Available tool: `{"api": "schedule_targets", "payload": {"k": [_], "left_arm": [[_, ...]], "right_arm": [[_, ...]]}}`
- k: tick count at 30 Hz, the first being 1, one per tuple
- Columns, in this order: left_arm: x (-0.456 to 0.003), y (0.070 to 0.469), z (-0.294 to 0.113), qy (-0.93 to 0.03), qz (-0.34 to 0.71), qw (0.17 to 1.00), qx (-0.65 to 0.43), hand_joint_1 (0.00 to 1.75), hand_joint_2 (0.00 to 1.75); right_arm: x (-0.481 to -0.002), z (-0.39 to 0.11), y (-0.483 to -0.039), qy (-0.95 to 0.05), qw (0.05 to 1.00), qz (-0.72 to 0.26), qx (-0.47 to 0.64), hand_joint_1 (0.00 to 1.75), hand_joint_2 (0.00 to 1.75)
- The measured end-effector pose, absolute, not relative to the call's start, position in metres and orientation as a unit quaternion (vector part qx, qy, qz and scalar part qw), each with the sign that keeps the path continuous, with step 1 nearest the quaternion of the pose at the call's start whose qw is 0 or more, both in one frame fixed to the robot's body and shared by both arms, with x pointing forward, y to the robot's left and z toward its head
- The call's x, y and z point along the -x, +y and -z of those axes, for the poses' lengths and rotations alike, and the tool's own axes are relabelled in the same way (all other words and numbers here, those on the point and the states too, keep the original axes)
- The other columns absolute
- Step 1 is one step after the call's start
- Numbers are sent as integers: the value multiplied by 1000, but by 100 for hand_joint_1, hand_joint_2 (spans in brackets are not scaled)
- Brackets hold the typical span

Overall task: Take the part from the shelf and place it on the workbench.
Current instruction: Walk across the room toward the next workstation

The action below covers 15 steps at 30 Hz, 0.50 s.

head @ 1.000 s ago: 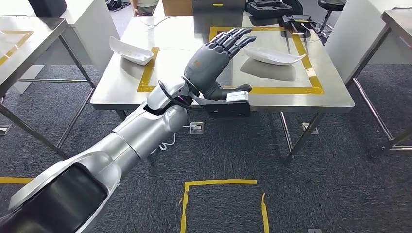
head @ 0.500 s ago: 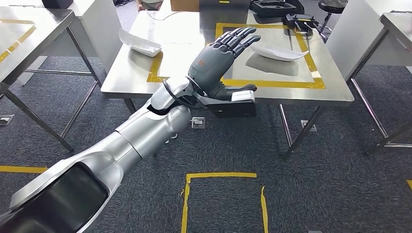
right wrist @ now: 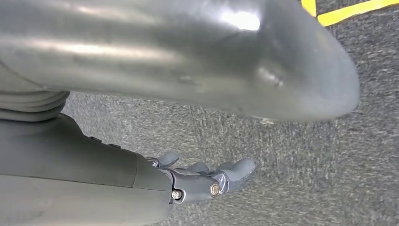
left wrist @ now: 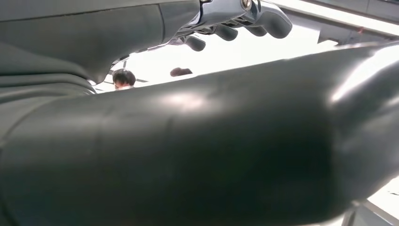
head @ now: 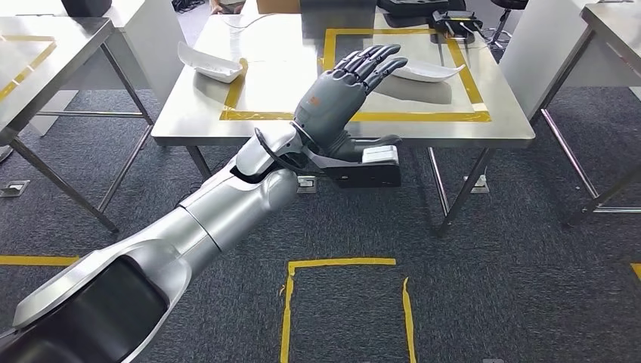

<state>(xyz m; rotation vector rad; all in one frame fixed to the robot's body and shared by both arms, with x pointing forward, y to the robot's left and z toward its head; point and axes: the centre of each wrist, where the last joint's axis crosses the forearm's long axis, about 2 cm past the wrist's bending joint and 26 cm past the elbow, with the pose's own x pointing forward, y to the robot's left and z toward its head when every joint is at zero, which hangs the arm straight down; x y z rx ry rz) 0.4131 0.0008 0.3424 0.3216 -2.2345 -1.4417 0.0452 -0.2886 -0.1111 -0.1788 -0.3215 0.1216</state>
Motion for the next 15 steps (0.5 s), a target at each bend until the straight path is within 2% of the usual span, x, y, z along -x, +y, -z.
{"api": "schedule_targets", "payload": {"k": [10, 14, 15], "left_arm": [[-411, -2, -341, -805, 537, 243, -68, 0, 0], [-415, 1, -338, -804, 542, 235, -67, 0, 175], [-417, 4, -337, -802, 545, 232, -73, 0, 175]], "right_arm": [[-45, 111, -288, -165, 980, -58, 91, 0, 0], [-45, 111, -288, -166, 979, -66, 95, 0, 175], [-45, 111, -288, -167, 979, -69, 95, 0, 175]]}}
